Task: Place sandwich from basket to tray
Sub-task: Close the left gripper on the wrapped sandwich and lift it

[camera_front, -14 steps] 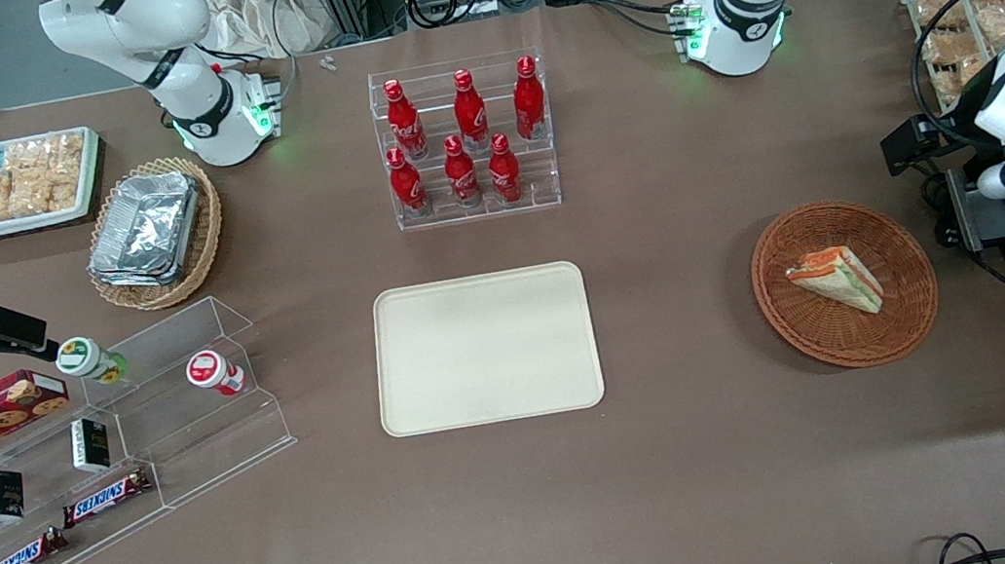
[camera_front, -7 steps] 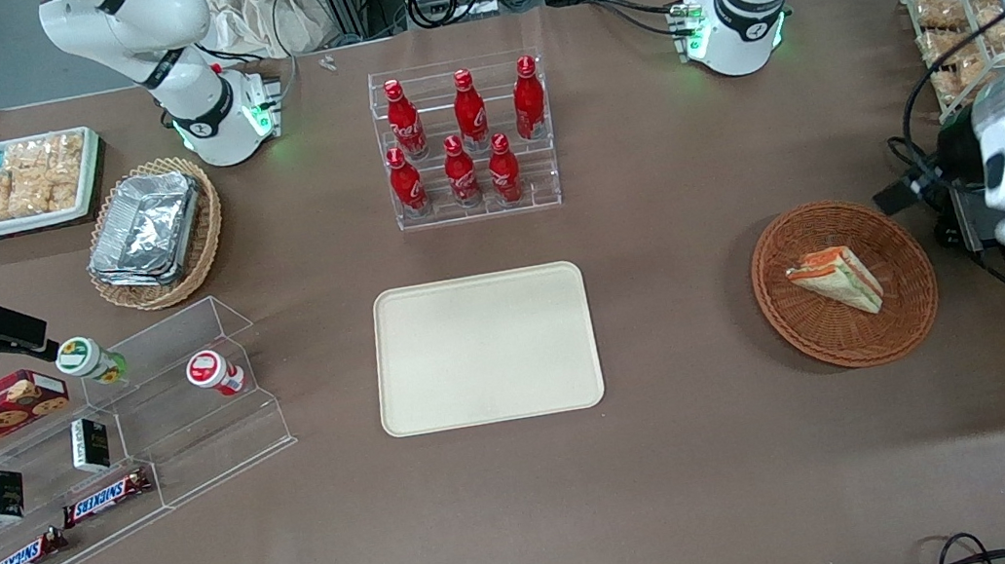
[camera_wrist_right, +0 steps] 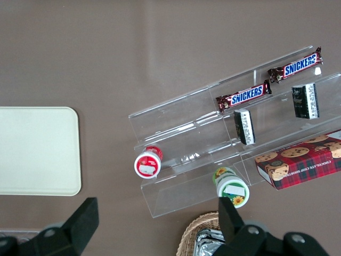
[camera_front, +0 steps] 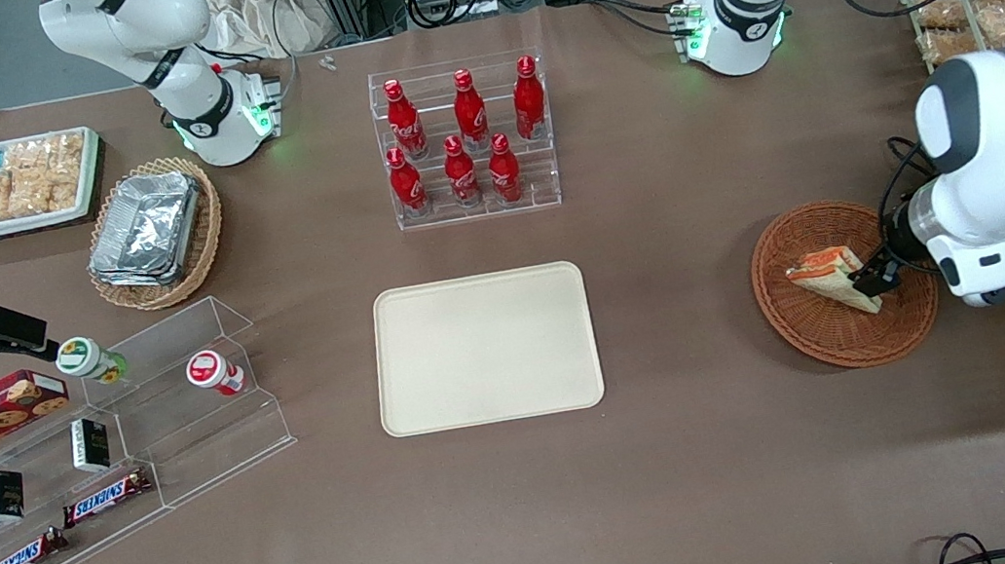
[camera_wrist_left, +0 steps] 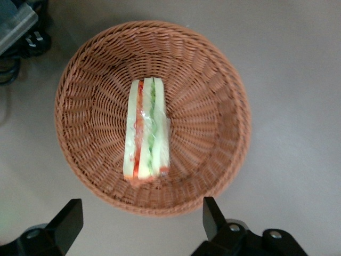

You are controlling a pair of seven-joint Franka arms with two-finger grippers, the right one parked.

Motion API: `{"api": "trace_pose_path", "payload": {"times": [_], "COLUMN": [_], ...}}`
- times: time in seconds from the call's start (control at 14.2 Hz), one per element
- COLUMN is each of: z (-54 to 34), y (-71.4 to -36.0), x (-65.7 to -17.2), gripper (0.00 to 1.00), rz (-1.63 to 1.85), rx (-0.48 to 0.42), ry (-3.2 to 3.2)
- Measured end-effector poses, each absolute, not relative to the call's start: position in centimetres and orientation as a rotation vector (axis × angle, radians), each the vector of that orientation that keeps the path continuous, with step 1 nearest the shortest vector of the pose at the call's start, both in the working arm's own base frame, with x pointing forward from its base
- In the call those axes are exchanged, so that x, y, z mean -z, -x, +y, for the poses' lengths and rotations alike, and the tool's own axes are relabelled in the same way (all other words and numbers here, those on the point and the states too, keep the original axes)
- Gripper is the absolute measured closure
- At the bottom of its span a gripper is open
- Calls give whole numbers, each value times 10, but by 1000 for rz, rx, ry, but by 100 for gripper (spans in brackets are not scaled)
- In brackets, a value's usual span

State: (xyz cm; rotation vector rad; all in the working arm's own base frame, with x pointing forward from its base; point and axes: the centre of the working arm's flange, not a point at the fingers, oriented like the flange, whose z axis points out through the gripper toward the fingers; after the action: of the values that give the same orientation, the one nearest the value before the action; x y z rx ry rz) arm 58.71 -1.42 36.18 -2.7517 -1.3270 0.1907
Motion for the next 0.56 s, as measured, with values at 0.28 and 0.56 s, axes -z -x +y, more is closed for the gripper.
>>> {"api": "trace_pose_path", "payload": {"times": [0.28,0.56], "z": [-4,2], "y": [-566,-550], "x": [-303,-265], "gripper": [0,0], "rz": [-1377,-1396], "rx": [-190,-163], "ry": [2725,2726]}}
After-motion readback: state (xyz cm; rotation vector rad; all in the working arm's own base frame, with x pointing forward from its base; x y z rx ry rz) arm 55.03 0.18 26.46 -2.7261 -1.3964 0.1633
